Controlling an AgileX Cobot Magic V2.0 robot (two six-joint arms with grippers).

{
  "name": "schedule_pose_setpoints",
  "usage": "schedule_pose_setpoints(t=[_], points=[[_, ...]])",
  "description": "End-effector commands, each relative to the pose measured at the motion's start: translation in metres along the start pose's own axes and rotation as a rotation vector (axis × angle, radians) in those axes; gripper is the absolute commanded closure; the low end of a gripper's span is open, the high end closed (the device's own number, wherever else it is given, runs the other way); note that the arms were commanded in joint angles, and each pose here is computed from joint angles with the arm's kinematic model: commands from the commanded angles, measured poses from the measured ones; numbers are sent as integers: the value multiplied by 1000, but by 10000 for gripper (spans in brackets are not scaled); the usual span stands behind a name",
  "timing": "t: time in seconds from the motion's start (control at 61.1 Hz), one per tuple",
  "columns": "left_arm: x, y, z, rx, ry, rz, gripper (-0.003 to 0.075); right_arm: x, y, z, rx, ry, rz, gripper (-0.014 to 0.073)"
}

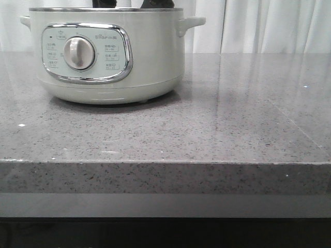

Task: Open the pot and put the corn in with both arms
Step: 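Release the corn into the pot and withdraw the right gripper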

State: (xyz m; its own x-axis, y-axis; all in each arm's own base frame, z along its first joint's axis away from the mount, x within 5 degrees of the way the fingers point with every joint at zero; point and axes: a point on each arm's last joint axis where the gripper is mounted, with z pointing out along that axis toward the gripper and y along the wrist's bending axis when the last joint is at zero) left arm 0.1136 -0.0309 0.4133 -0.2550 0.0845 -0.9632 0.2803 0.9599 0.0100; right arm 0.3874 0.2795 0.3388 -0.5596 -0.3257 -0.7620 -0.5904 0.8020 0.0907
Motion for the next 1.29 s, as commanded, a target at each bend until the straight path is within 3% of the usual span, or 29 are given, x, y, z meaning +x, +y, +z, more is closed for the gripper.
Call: schedule_pose_setpoints(t=[0.0,0.213,0.377,0.851,1.277], points=[[-23,1,-9,-11,-181,-10,471,-31,4,-57,-8,-166,6,-19],[-23,1,-9,-11,-181,-10,471,-42,5,-121,7,-236,-9,-19],[-23,1,-9,-11,-181,-10,471,-27,6,-167,37,-251,-34,-18],[-23,1,-9,-11,-181,-10,471,89,5,-259,77,-295,-66,-18],[-23,1,-9,-11,-181,-10,471,189,4,-296,76,-307,-67,-18]])
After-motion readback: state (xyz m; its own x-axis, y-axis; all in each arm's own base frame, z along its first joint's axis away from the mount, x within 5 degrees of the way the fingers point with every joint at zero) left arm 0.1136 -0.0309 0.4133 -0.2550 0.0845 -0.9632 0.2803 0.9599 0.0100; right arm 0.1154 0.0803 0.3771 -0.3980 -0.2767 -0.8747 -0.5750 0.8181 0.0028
